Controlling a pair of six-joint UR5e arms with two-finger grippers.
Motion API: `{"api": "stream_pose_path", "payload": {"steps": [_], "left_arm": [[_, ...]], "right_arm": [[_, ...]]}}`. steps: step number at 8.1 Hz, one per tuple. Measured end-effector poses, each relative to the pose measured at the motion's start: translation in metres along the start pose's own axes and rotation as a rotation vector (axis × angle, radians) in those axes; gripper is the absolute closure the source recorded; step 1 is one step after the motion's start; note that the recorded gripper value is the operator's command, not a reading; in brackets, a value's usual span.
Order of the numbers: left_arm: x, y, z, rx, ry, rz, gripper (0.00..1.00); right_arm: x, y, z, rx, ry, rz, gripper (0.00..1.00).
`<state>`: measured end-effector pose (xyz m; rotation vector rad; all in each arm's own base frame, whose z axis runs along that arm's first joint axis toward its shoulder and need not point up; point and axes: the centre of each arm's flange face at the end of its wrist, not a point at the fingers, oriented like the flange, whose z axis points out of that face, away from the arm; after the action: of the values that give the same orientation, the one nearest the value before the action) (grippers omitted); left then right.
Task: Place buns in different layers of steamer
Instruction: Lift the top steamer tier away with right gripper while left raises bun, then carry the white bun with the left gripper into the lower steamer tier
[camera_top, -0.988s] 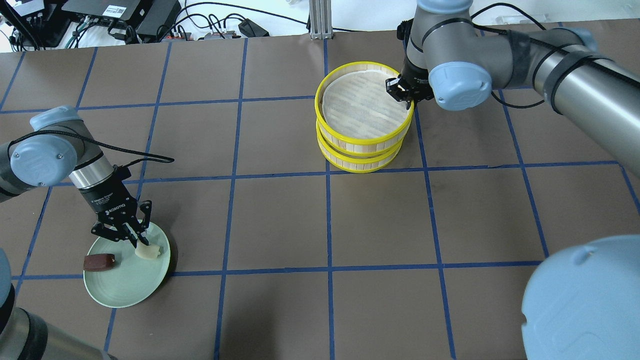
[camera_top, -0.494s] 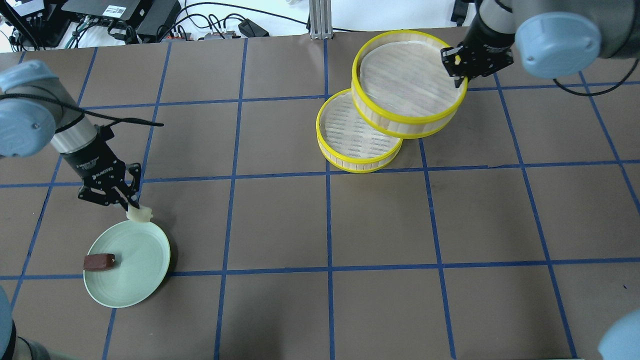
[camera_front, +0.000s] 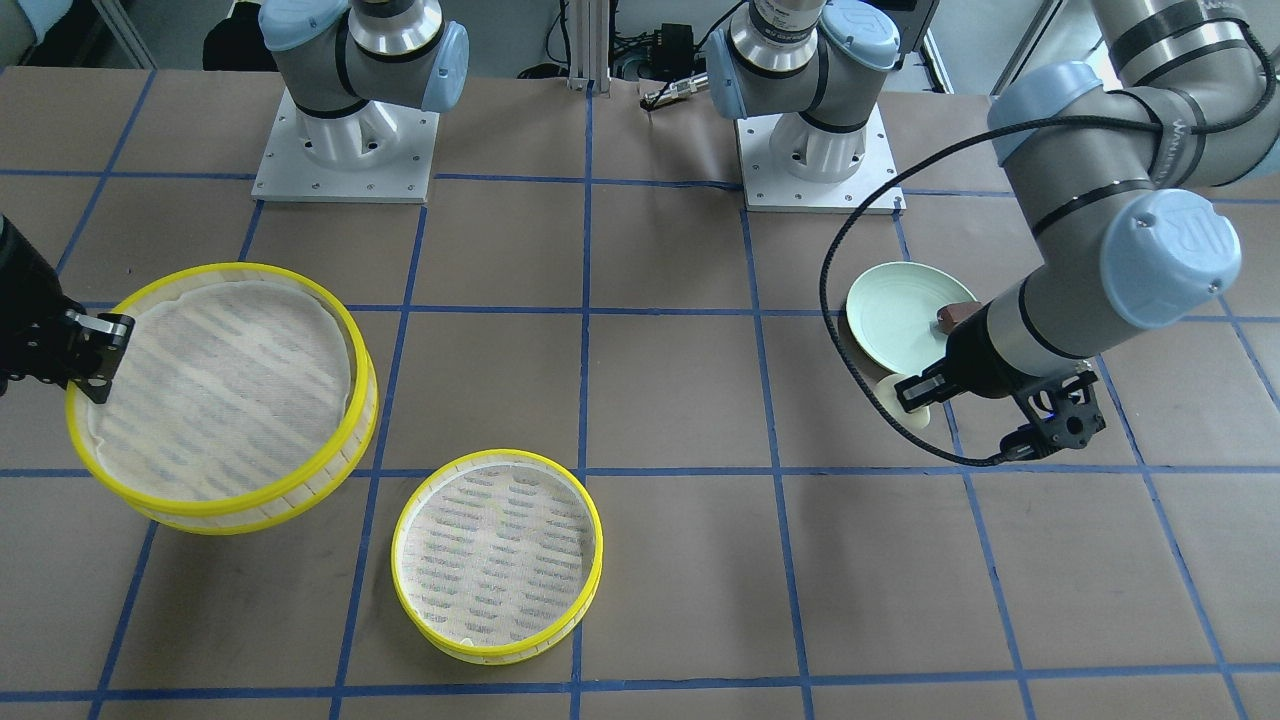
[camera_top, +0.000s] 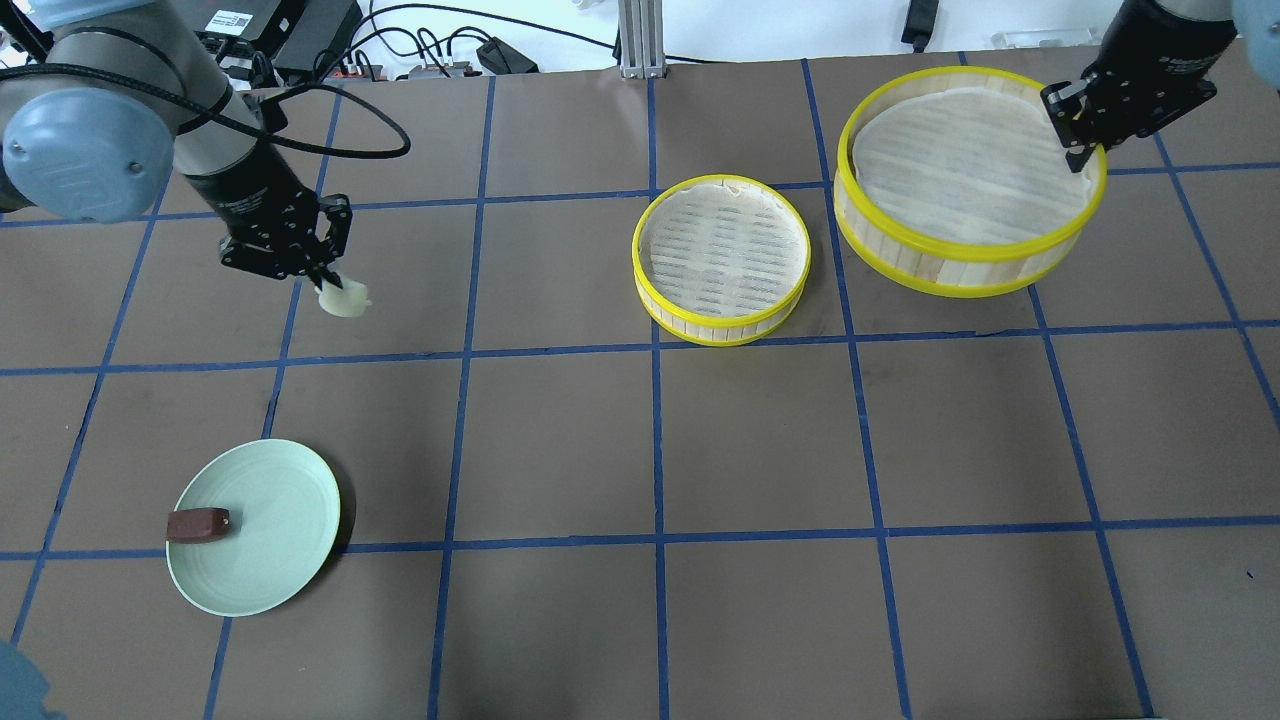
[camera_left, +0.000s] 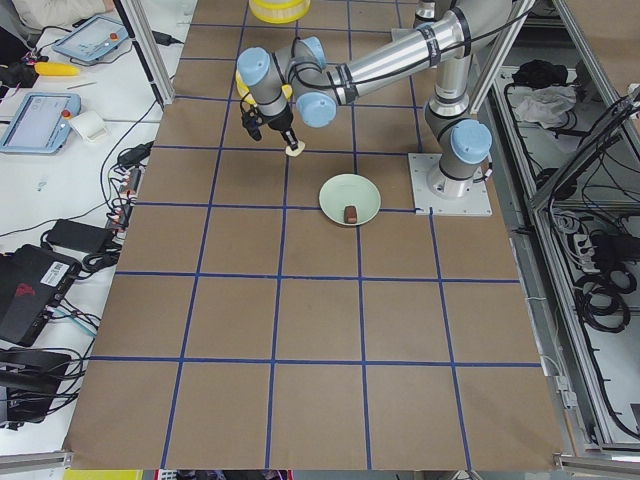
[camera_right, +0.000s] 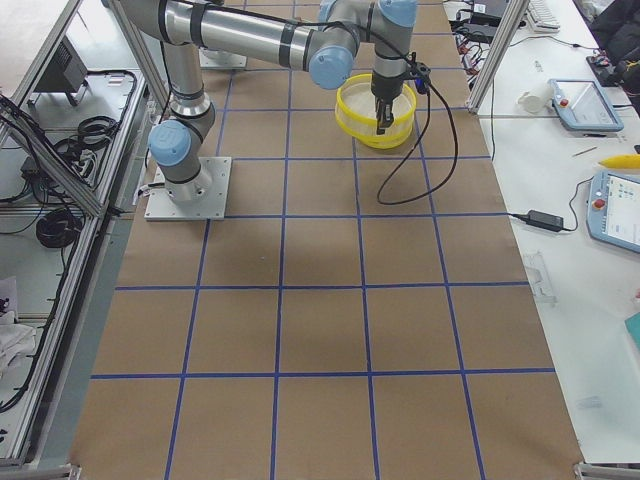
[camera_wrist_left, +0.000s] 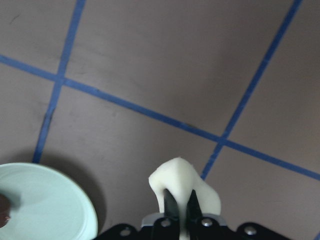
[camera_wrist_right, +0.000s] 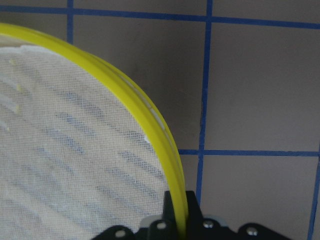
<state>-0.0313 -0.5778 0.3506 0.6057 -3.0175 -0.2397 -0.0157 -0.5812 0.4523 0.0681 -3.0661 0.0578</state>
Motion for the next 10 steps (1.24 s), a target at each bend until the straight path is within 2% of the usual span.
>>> {"api": "stream_pose_path", "payload": {"steps": [1, 3, 5, 6, 7, 10], "left_arm": [[0.032, 0.006, -0.007, 0.048, 0.067, 0.029, 1.0], [0.084, 0.012, -0.009, 0.106, 0.253, 0.049, 1.0], [0.141, 0.012, 0.008, 0.12, 0.455, 0.073, 1.0], [0.168, 0.01, 0.027, 0.1, 0.535, 0.068, 1.0], [0.192, 0.011, 0.048, 0.086, 0.579, 0.072, 1.0], [0.248, 0.032, 0.095, 0.025, 0.617, 0.107, 1.0]], "right_arm": [[0.015, 0.001, 0.004, -0.017, 0.003, -0.012, 1.0], [0.032, -0.001, 0.013, -0.033, 0.003, -0.046, 1.0], [0.045, -0.004, 0.023, -0.045, -0.004, -0.065, 1.0], [0.047, -0.005, 0.027, -0.049, -0.008, -0.071, 1.0], [0.048, -0.006, 0.029, -0.05, -0.011, -0.075, 1.0], [0.05, -0.012, 0.042, -0.059, -0.019, -0.093, 1.0]]}}
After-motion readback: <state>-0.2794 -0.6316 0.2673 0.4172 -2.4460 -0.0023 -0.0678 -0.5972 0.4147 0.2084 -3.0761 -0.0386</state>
